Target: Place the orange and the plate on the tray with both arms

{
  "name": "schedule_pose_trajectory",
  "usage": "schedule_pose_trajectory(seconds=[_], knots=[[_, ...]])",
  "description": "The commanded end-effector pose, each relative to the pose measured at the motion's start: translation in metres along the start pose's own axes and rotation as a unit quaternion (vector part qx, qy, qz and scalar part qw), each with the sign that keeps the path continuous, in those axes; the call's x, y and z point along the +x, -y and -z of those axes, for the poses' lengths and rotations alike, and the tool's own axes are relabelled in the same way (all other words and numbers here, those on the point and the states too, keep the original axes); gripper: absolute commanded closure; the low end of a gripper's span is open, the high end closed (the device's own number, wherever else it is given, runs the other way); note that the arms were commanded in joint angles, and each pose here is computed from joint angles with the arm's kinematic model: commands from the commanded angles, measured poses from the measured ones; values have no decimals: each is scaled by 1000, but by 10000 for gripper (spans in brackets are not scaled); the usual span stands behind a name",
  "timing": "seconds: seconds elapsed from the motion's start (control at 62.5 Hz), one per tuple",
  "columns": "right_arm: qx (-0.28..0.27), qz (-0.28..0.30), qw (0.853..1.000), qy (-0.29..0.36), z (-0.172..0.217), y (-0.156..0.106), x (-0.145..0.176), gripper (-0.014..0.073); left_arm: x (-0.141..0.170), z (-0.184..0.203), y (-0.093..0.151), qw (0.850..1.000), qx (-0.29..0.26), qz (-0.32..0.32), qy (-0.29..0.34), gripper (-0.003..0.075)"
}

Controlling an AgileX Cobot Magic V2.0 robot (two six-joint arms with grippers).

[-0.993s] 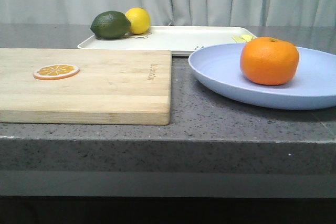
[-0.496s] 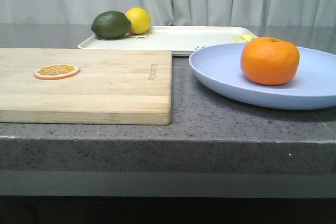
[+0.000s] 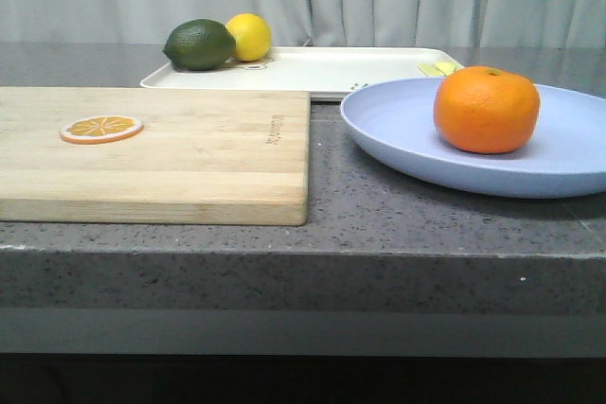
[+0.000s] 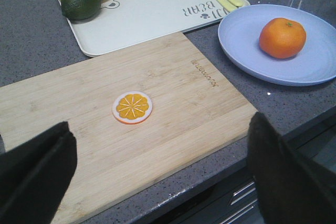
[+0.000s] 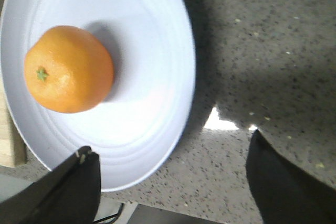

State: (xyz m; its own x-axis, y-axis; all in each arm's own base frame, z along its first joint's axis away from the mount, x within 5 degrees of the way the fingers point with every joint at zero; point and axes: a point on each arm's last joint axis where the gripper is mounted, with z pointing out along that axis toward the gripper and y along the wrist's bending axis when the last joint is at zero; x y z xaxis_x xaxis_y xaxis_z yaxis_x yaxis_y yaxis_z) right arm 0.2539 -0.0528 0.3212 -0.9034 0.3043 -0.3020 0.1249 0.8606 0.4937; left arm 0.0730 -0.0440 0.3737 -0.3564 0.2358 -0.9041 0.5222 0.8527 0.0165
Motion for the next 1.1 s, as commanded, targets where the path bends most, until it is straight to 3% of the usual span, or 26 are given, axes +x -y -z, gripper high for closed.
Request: schedule_pose_trajectory(seconds=[0.0,0.56,0.833,1.089], knots=[[-38,2,999,25,7,-9,-8,11,-13,5,0,999,3,9,48,79],[-24,5,998,58,-21,-12,-12,11,-13,5,0,999,3,9,51,79],[-36,3,999,3,-48,-12,-13,11,-15,5,0,998,3,9,61,79],[-44,-5,999,5,-64,-14,-20,13,-15,5,0,998,3,9,61,79]])
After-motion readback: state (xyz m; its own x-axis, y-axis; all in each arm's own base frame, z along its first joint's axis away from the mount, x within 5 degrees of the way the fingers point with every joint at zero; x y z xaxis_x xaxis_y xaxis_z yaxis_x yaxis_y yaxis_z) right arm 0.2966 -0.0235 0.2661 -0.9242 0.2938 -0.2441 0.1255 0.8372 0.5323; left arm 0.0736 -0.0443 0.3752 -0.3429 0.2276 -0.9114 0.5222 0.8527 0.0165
